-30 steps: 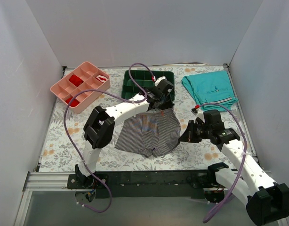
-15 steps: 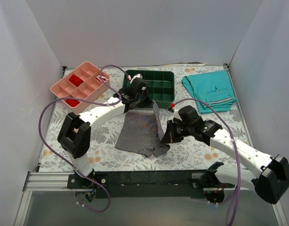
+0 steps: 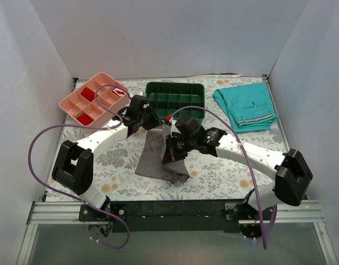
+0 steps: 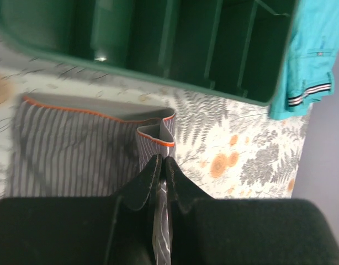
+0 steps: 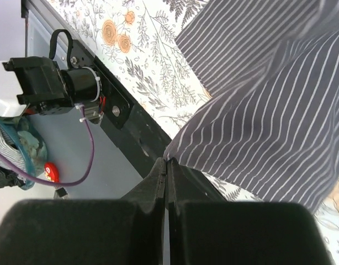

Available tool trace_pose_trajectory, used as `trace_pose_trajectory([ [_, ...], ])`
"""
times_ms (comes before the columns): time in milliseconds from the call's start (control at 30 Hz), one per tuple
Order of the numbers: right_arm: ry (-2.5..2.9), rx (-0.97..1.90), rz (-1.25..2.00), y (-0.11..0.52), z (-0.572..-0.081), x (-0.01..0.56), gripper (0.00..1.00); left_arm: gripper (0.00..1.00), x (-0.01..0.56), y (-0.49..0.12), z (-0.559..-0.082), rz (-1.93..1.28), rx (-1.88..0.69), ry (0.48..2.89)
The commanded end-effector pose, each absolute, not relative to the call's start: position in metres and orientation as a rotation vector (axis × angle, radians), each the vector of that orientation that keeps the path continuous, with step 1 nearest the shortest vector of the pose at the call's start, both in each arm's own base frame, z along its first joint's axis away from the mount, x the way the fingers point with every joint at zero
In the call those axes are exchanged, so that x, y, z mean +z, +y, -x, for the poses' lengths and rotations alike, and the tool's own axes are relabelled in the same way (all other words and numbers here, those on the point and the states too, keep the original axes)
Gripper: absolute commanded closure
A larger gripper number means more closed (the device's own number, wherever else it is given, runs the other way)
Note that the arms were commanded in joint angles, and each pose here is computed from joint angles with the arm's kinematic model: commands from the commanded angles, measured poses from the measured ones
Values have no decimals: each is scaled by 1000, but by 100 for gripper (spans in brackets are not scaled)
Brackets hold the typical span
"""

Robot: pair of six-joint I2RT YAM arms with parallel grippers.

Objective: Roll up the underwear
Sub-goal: Fold the underwear at the center of the board.

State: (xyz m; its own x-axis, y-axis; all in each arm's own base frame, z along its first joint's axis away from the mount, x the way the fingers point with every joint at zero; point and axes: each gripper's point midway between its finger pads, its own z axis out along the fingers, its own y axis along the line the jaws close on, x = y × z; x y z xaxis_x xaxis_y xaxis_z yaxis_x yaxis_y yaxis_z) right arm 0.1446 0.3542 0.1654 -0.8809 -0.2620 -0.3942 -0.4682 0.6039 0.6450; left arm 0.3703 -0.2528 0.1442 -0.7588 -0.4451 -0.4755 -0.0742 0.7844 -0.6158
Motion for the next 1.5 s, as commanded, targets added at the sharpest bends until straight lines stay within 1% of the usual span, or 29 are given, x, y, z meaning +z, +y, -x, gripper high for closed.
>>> trace_pose_trajectory([
  [0,2528,1190,638,382,-148,177,99,100,156,-230,-364,381,-801,2295],
  [267,2552,1207,667,416,-155,155,99,100,129,-194,-367,390,-762,2306],
  [500,2555,1190,672,440,-172,133,99,100,113,-187,-380,327,-805,2320],
  [733,2515,1193,686,454,-184,125,99,100,77,-180,-379,349,-774,2413],
  [1067,2539,1230,708,468,-184,106,99,100,59,-168,-391,401,-761,2430],
  [1267,2565,1217,712,472,-187,90,99,100,43,-166,-392,414,-751,2465],
  [1467,2561,1253,757,481,-178,82,99,100,34,-166,-390,429,-749,2485],
])
